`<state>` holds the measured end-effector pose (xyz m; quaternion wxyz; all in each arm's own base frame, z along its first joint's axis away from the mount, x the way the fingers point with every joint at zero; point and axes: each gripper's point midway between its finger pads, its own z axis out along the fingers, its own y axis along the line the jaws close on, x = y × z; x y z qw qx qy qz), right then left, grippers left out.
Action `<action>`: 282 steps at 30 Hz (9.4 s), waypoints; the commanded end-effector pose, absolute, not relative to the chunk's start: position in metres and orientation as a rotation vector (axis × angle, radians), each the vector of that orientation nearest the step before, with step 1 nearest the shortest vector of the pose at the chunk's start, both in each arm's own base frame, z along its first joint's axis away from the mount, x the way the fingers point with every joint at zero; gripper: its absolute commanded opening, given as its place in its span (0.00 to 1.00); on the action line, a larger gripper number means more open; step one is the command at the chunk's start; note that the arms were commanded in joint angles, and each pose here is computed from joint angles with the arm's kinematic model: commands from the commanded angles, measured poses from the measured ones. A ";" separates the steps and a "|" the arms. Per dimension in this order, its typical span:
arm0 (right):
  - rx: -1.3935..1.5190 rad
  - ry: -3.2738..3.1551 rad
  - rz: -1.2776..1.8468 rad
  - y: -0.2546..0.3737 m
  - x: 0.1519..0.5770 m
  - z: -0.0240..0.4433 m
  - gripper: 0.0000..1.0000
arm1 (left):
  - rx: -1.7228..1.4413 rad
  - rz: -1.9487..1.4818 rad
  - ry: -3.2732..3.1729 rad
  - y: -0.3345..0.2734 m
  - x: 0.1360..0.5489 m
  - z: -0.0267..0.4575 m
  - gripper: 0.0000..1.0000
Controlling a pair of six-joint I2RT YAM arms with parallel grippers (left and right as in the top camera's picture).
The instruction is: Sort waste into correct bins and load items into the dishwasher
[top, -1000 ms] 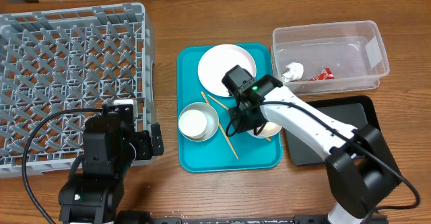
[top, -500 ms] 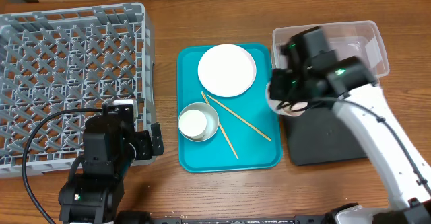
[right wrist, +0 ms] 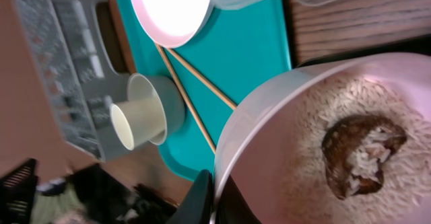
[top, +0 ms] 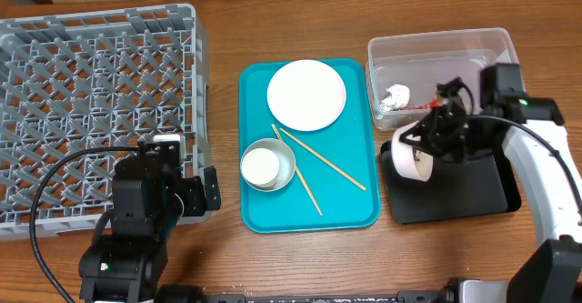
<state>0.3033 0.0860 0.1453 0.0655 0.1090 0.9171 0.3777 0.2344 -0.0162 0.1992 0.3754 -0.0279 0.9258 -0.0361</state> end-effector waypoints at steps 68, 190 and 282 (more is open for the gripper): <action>0.290 2.206 1.647 0.025 0.278 0.189 0.04 | -0.072 -0.093 2.347 -0.017 0.236 0.208 1.00; 0.560 2.958 0.058 0.065 0.304 0.132 0.04 | -0.073 -0.089 2.377 -0.016 0.233 0.202 1.00; -0.893 2.464 0.566 0.302 0.401 0.106 0.22 | -0.084 -0.061 2.378 -0.012 0.233 0.201 1.00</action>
